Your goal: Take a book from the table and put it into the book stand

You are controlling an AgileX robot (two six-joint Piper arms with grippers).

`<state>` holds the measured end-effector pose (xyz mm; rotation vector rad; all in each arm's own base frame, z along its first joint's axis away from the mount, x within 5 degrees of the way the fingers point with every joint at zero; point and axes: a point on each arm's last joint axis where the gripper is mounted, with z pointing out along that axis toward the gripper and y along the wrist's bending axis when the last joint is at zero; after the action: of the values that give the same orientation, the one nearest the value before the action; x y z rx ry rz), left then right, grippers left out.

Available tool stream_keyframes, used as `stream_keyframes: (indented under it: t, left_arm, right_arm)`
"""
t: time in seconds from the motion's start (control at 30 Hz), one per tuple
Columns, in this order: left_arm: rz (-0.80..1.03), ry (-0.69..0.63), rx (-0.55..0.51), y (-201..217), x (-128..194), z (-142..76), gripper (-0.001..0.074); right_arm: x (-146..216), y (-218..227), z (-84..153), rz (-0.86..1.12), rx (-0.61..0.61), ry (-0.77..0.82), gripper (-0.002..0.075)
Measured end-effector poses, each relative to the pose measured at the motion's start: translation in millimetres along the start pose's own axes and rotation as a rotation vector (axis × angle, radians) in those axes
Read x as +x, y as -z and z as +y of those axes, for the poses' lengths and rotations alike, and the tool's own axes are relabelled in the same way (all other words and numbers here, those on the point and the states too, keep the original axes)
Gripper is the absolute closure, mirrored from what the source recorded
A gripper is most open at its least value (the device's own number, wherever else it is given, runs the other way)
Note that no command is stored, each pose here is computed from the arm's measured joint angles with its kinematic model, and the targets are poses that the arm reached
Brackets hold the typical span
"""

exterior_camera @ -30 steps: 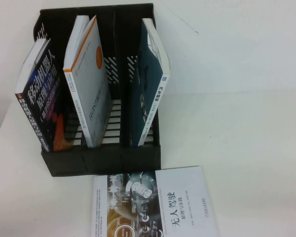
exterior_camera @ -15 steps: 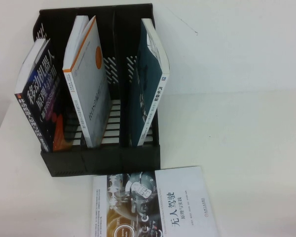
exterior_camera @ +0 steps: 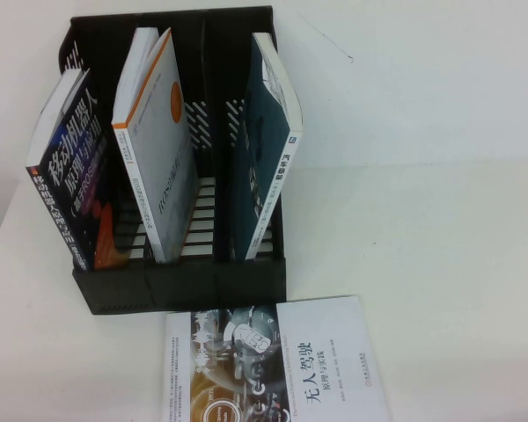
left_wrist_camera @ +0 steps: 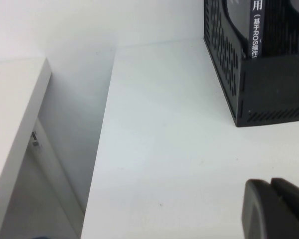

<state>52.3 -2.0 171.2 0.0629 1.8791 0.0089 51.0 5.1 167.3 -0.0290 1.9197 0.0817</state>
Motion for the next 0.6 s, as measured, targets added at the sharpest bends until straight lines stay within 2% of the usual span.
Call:
stream_keyframes:
  t: [0.13, 0.3, 0.4, 0.6]
  left_arm:
    - [0.0, -0.003, 0.001, 0, 0, 0, 0.0738]
    - [0.0, -0.003, 0.001, 0, 0, 0, 0.0738]
    - [0.0, -0.003, 0.001, 0, 0, 0, 0.0738]
    - [0.0, -0.003, 0.001, 0, 0, 0, 0.0738]
  right_arm:
    - [-1, 0, 0, -0.008, 0.0, -0.022, 0.0727]
    - [-14, 1, -1, -0.159, -0.01, -0.211, 0.0727]
    - [-18, 2, -1, -0.197, -0.017, -0.25, 0.0727]
    - [-4, 0, 0, -0.041, 0.0, -0.252, 0.0727]
